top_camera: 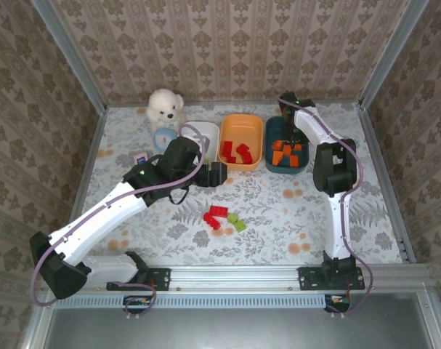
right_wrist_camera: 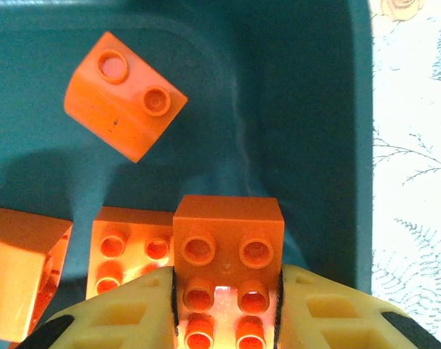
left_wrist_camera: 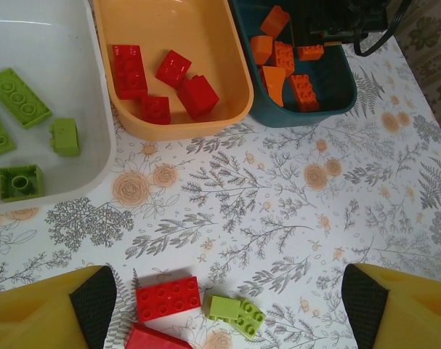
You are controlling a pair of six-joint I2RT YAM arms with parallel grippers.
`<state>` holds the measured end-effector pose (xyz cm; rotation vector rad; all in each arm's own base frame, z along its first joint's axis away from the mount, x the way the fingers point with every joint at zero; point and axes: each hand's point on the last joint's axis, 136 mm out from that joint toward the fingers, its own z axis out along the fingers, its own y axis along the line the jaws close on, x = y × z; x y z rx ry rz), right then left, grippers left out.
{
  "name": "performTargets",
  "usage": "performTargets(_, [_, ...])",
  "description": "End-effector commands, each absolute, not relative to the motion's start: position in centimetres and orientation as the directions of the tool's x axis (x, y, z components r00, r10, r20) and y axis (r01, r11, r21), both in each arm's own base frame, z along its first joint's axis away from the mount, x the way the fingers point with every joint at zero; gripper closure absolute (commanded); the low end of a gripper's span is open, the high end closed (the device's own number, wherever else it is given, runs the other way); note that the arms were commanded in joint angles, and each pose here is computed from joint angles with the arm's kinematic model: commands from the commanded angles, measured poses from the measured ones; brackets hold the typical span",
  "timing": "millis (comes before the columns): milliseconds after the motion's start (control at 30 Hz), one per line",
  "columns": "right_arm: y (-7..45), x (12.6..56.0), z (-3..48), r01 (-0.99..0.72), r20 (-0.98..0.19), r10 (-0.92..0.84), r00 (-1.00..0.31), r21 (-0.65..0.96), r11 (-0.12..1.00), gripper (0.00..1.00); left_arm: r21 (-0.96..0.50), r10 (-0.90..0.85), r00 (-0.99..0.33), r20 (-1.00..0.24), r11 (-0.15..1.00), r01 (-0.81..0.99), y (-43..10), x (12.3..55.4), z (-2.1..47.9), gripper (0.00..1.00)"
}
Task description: Sort the legos into containers by color
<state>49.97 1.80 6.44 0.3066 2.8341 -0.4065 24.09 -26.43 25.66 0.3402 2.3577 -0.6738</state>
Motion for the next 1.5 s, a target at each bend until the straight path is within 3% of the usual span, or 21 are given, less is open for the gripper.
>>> performTargets(0, [1.3, 49.6, 6.1, 0.256, -0.256, 0.187, -0.948, -0.267, 0.929, 0.65, -0.373, 0.067, -0.754, -0.654, 0.838, 0.399, -26.2, 23.9, 25.6, 0.15])
performTargets(400, [3.0, 50.9, 8.7, 0.264, -0.319, 0.207, -0.925, -0.146, 0.953, 0.45, -0.366, 0.088, -0.771, -0.631, 0.842, 0.396, -25.9, 23.5, 24.5, 0.15])
performTargets(600, [3.5, 51.5, 13.3, 0.256, -0.406, 0.199, -0.892, -0.089, 0.963, 0.4, -0.338, 0.131, -0.774, -0.62, 0.845, 0.414, -25.5, 23.0, 23.5, 0.15])
performTargets(867, [7.0, 49.9, 23.8, 0.14, -0.594, 0.142, -0.792, 0.049, 0.989, 0.39, -0.299, 0.191, -0.773, -0.605, 0.845, 0.443, -25.2, 22.6, 22.6, 0.16])
performTargets(1033, [10.4, 44.7, 29.1, 0.02, -0.667, 0.111, -0.737, 0.143, 0.99, 0.39, -0.274, 0.321, -0.761, -0.564, 0.796, 0.539, -26.2, 21.3, 20.9, 0.2])
performTargets(1133, [13.0, 40.1, 29.0, -0.073, -0.661, 0.092, -0.745, 0.218, 0.973, 0.39, -0.249, 0.441, -0.736, -0.513, 0.745, 0.619, -27.4, 19.7, 19.2, 0.21])
performTargets(1367, [17.2, 27.2, 28.2, -0.292, -0.642, 0.09, -0.762, 0.464, 0.836, 0.38, -0.224, 0.657, -0.634, -0.409, 0.601, 0.767, -30.9, 15.1, 14.3, 0.28])
performTargets(1467, [17.2, 22.7, 29.0, -0.322, -0.617, 0.131, -0.776, 0.566, 0.759, 0.34, -0.184, 0.766, -0.532, -0.362, 0.501, 0.846, -32.6, 13.0, 12.6, 0.29])
